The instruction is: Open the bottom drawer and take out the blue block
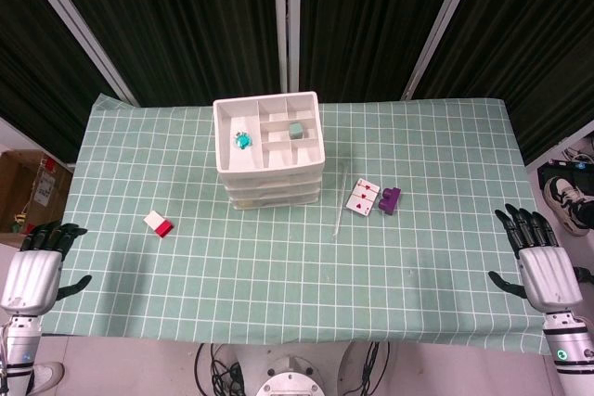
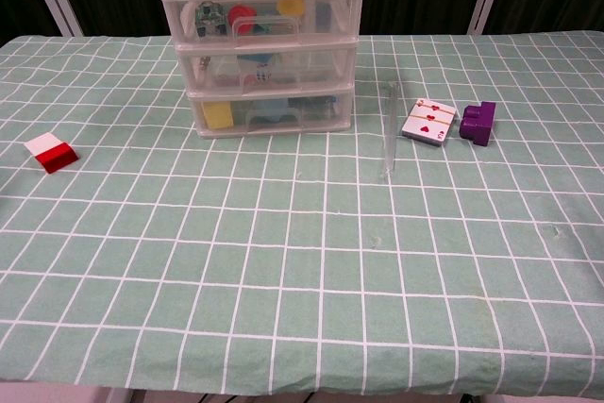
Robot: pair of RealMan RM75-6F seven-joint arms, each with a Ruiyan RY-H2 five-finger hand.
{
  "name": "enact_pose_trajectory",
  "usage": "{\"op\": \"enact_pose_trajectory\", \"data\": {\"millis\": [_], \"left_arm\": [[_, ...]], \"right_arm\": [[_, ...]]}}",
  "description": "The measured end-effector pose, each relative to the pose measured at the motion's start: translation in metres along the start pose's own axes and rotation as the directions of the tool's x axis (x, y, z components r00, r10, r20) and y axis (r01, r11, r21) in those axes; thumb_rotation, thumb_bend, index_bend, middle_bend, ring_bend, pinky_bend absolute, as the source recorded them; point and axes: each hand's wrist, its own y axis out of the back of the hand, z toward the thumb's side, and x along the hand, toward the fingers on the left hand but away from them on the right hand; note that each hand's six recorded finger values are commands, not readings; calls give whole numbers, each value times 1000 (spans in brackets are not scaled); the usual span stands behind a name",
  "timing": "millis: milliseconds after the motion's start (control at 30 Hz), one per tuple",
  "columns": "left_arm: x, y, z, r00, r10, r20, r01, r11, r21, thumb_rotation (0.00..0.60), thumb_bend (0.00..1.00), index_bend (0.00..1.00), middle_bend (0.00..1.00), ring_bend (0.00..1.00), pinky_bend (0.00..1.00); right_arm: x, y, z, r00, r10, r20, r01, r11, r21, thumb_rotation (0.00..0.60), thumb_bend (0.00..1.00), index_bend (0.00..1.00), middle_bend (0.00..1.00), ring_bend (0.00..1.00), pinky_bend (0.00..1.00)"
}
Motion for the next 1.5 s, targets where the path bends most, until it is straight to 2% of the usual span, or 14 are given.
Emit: {"op": "enact_pose_trajectory", "data": {"millis": [500, 633, 700, 800, 1000, 1100, 1267, 1433, 1500], "left_arm": [[-2, 1, 2, 1000, 11, 4, -11, 1000, -6, 600, 0, 269, 232, 164, 185], [-5, 2, 3, 1000, 17, 7, -17, 1000, -11, 600, 0, 269, 232, 164, 185], [-7, 4, 3, 1000, 23, 8, -23, 1000, -15, 600, 0, 269, 232, 164, 185], [-12, 5, 1, 999, 33, 3, -33, 999, -22, 600, 0, 269, 232, 164, 185], [-20, 8, -3, 998, 56, -5, -56, 998, -30, 600, 0, 269, 232, 164, 185], [-23, 7, -6, 998, 59, -9, -59, 998, -37, 600, 0, 269, 232, 163, 185], [-24, 3, -11, 998, 60, -18, -61, 997, -48, 600, 0, 269, 232, 163, 185], [-24, 0, -16, 998, 62, -30, -64, 996, -63, 600, 0, 269, 232, 164, 185], [-24, -1, -20, 997, 64, -39, -67, 995, -69, 600, 0, 269, 232, 164, 185]], "right_arm": [[-3, 3, 9, 999, -18, -40, 17, 1000, -14, 600, 58, 0, 0, 0, 0], [-13, 5, 28, 993, -27, -118, 27, 1000, -9, 600, 70, 0, 28, 0, 42], [-20, 5, 41, 986, -21, -168, 23, 1000, 10, 600, 69, 0, 88, 25, 132], [-35, 4, 69, 967, -1, -254, 18, 998, 63, 600, 69, 0, 182, 152, 274], [-65, 0, 134, 911, 40, -411, 61, 971, 230, 600, 69, 0, 351, 400, 496], [-80, -4, 168, 879, 62, -474, 107, 941, 321, 600, 71, 0, 474, 541, 616], [-100, -18, 225, 831, 105, -546, 188, 872, 453, 600, 137, 26, 767, 801, 853], [-117, -41, 278, 799, 137, -585, 257, 803, 538, 600, 176, 38, 848, 874, 925], [-124, -50, 296, 795, 147, -589, 268, 785, 558, 600, 179, 40, 857, 884, 936]]}}
